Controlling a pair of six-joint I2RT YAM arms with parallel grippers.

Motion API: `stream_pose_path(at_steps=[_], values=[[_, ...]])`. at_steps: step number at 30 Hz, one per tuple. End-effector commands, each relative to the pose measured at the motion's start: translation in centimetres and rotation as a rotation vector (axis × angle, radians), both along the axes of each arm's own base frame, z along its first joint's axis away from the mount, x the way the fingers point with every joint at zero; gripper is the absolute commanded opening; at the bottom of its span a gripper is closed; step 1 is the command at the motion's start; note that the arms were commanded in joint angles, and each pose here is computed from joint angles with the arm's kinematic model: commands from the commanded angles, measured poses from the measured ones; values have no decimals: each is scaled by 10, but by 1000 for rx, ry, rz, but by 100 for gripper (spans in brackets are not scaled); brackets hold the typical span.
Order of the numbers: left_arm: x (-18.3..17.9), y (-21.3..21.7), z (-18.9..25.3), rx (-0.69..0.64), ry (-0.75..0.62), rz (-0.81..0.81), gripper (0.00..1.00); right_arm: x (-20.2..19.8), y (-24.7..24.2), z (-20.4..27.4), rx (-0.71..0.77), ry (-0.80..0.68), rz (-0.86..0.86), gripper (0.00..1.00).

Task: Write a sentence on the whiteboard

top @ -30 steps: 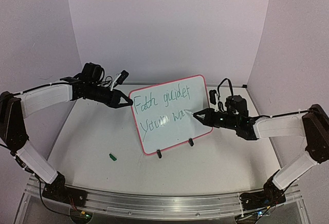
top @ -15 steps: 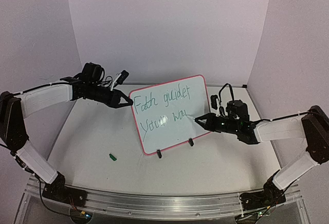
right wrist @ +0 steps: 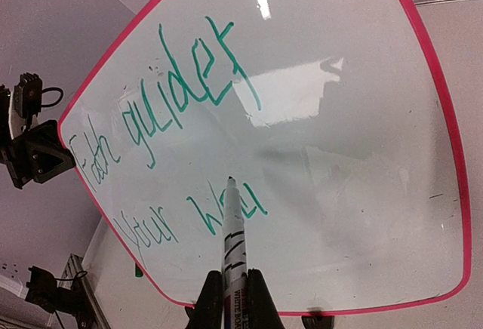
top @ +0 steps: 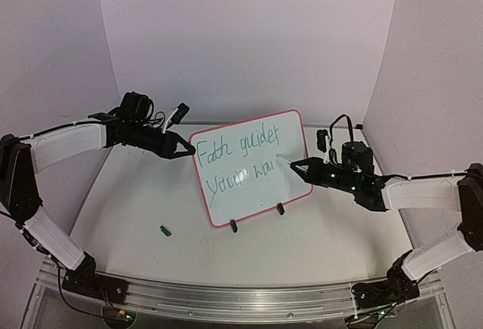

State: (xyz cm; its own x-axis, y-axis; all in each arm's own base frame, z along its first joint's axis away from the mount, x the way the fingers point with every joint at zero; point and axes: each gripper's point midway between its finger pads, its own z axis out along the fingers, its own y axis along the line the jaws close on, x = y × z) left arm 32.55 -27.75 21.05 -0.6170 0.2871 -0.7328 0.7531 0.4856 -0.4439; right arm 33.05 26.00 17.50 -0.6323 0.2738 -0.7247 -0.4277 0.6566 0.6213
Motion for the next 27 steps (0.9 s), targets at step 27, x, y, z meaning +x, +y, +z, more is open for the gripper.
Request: stream_pose_path(at_steps=[27], values=[[-32, 8, -68, 198, 134, -56, 0, 14, 1, -17, -12, 13, -15, 0]])
